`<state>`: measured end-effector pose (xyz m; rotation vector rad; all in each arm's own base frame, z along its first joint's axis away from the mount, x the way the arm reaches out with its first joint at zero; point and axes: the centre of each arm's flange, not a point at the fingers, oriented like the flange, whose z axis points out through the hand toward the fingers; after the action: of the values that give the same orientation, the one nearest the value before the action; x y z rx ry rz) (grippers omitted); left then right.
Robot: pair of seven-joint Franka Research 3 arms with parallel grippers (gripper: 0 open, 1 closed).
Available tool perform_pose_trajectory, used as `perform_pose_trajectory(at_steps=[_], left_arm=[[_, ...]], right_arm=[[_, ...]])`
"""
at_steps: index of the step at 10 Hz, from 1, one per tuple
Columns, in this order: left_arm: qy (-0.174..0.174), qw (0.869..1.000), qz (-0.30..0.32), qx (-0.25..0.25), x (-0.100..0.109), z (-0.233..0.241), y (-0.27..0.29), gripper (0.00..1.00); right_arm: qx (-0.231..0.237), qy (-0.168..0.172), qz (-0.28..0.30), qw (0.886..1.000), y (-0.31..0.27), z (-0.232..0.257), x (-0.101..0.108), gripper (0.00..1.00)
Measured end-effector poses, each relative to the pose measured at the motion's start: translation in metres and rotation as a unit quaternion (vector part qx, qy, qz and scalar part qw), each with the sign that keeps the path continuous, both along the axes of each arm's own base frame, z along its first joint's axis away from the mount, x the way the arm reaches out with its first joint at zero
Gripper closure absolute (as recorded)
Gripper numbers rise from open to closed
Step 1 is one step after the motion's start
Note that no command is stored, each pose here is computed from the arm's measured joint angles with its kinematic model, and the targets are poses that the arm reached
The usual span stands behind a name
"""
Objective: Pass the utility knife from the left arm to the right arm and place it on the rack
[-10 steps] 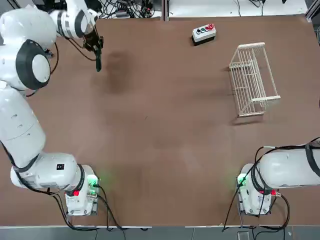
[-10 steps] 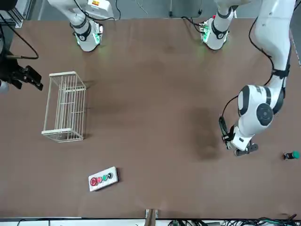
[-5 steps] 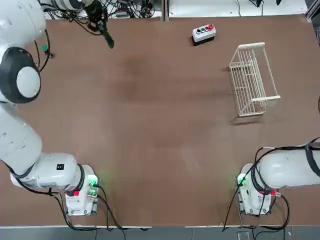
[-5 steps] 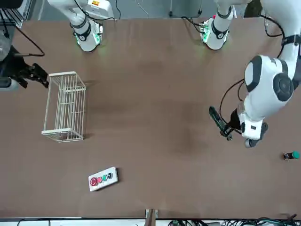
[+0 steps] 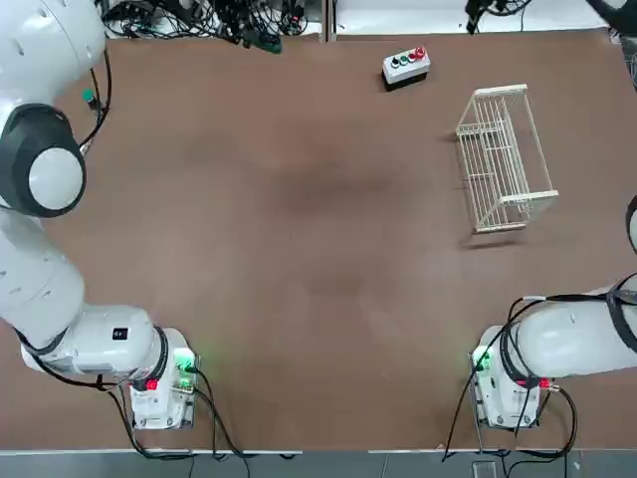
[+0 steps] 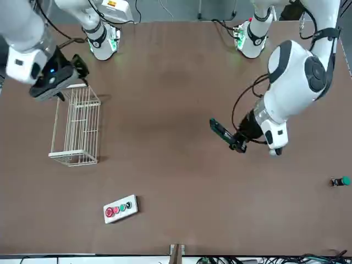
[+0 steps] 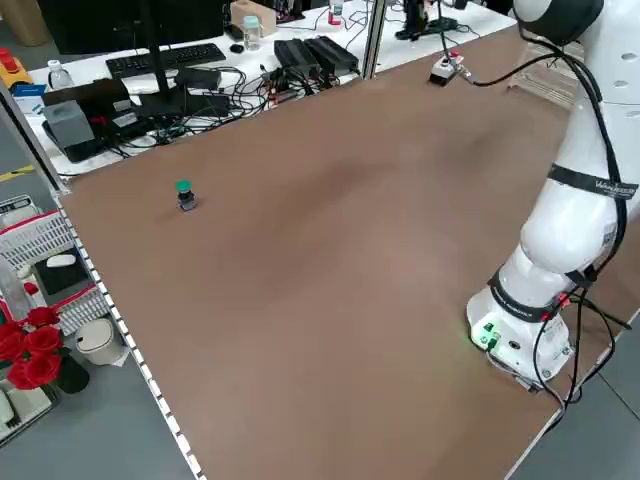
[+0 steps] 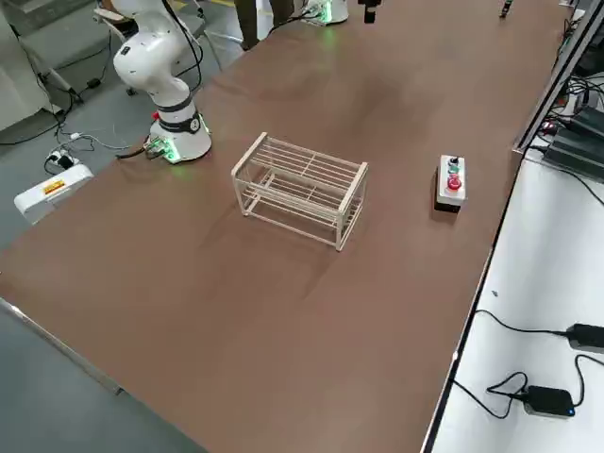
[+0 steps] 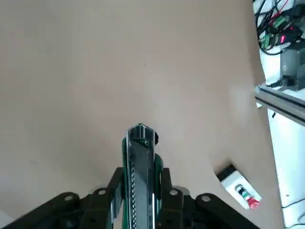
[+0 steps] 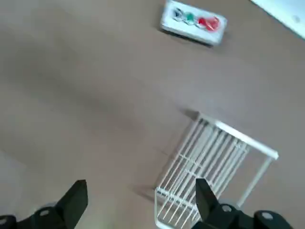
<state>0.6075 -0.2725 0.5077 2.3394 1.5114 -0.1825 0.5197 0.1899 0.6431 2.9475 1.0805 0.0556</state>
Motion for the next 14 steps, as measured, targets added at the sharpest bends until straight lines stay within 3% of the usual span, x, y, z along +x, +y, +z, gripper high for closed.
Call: perform_pose_trajectory(at_steps=[1, 3, 6, 9, 14], left_arm=[[0.013, 1.0, 0.021, -0.008, -0.01, 0.004, -0.026, 0.66], [0.039, 0.998, 0.052, -0.02, -0.028, 0.007, -0.074, 0.66], [0.06, 0.996, 0.064, -0.028, -0.041, 0.002, -0.112, 0.66], [0.059, 0.994, 0.077, -0.043, -0.053, 0.024, -0.135, 0.66], [0.066, 0.994, 0.071, -0.042, -0.068, 0.027, -0.155, 0.66]], right_arm=[[0.009, -0.014, 0.07, 0.997, 0.018, 0.003, -0.004, 0.0], [0.043, -0.042, 0.179, 0.982, 0.056, 0.01, -0.013, 0.0], [0.071, -0.082, 0.26, 0.959, 0.141, 0.009, -0.041, 0.0], [0.103, -0.082, 0.274, 0.953, 0.195, -0.03, -0.035, 0.0], [0.127, -0.078, 0.247, 0.957, 0.254, -0.065, -0.009, 0.0]])
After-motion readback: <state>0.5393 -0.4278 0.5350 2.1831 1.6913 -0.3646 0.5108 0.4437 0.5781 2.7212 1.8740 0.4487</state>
